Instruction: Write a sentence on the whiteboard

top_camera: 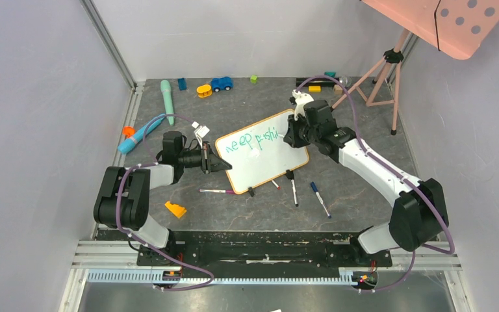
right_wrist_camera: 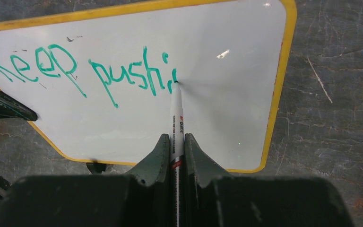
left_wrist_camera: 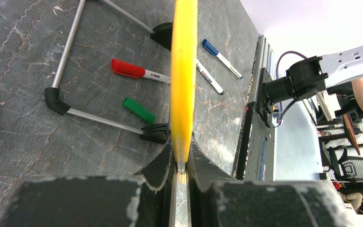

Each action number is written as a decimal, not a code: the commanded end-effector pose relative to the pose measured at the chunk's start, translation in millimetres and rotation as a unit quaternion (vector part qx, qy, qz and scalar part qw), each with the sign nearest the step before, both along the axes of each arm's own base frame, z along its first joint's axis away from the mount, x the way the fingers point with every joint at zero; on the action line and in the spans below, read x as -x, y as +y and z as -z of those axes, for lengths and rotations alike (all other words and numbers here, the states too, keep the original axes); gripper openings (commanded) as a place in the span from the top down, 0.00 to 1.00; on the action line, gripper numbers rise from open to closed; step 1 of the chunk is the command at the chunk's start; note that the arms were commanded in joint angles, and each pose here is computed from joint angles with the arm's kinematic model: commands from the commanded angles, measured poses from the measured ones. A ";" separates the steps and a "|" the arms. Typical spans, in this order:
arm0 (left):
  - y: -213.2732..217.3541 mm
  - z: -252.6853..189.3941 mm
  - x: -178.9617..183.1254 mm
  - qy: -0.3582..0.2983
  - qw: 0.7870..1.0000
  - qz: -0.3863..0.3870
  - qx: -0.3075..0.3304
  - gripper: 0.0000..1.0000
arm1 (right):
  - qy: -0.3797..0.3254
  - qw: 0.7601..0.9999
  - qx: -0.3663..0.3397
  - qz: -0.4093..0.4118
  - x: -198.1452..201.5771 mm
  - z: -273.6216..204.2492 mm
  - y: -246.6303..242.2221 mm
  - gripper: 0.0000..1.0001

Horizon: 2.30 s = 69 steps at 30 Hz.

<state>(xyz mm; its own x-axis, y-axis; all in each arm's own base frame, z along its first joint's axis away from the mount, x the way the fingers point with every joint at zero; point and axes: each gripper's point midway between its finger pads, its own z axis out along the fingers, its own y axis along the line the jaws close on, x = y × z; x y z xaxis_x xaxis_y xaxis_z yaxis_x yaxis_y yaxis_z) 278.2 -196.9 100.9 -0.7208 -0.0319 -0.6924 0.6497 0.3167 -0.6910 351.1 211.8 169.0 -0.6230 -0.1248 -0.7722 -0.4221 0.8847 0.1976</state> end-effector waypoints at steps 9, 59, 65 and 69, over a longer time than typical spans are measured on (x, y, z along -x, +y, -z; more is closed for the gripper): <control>-3.4 -6.1 2.6 -0.011 1.000 0.017 0.004 0.98 | -0.044 0.999 -0.003 0.013 -29.0 -32.6 0.8 1.00; -3.7 -8.7 3.2 -0.015 1.000 0.020 0.005 0.98 | -0.048 0.998 -0.019 0.037 -21.0 -47.8 -14.6 1.00; -3.5 -7.9 2.8 -0.014 1.000 0.019 0.004 0.98 | -0.045 0.998 -0.017 0.035 -22.1 -44.6 -13.8 1.00; -3.5 -7.3 3.6 -0.012 1.000 0.019 0.004 0.98 | -0.043 0.998 -0.014 0.034 -24.5 -42.0 -13.8 1.00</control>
<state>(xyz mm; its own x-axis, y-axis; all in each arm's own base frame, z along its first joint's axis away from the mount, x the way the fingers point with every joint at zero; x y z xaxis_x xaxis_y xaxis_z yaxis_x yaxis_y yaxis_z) 278.2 -196.9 100.9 -0.7214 -0.0316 -0.6918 0.6493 0.3165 -0.6915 362.7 195.0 192.7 -0.6008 -0.0790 -0.7955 -0.3715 0.9087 0.1904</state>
